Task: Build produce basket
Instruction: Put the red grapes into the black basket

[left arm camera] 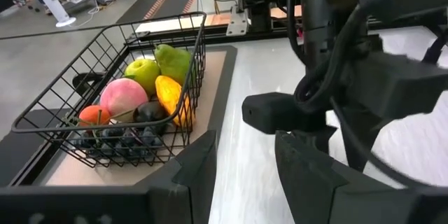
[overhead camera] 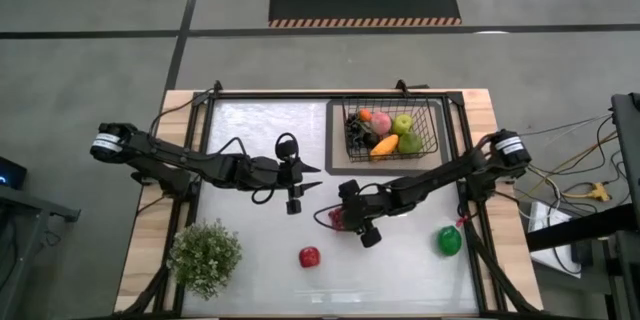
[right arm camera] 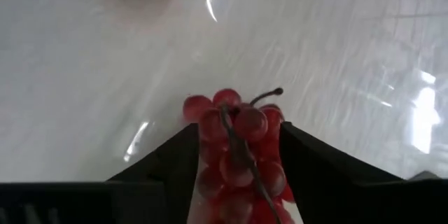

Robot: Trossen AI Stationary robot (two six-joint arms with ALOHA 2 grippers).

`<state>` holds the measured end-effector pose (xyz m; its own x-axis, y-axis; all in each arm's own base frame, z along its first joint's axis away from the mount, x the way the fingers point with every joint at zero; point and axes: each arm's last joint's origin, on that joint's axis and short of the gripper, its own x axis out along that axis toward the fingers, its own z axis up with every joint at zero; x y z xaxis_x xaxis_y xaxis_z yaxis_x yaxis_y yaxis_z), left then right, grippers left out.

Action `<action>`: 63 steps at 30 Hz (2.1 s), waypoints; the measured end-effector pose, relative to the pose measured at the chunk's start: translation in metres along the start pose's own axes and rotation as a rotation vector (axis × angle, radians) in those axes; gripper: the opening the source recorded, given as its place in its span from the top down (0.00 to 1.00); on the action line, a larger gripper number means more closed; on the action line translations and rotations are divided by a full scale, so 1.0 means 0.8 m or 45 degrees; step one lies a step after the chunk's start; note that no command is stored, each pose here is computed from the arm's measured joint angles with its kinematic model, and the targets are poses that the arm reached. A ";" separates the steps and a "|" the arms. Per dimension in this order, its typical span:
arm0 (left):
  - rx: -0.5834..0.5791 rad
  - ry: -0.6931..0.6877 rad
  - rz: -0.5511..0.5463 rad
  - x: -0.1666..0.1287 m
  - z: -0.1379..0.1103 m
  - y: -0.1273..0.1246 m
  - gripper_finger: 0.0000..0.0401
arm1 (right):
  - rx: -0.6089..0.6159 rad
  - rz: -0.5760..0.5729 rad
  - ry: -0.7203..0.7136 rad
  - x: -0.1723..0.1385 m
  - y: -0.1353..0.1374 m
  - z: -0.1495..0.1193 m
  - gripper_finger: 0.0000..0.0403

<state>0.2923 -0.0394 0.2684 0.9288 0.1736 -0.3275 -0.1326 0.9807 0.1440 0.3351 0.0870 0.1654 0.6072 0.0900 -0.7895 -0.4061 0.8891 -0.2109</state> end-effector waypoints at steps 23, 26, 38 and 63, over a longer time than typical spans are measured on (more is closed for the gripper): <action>0.012 0.002 0.000 0.000 -0.001 0.000 0.68 | 0.042 0.108 -0.031 0.003 -0.012 -0.003 0.97; 0.039 -0.006 0.000 -0.001 0.000 0.000 0.68 | 0.038 0.094 -0.082 -0.012 -0.015 0.004 0.97; 0.072 -0.100 0.094 -0.018 0.017 0.009 0.68 | 0.071 -0.096 -0.392 -0.112 -0.032 0.035 0.98; 0.083 -0.208 0.112 -0.043 0.034 0.018 0.68 | 0.882 -1.138 0.215 -0.221 -0.175 -0.100 0.98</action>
<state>0.2680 -0.0333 0.3073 0.9591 0.2365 -0.1556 -0.1982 0.9534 0.2275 0.2303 -0.0896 0.2884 0.3689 -0.7141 -0.5950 0.6205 0.6658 -0.4144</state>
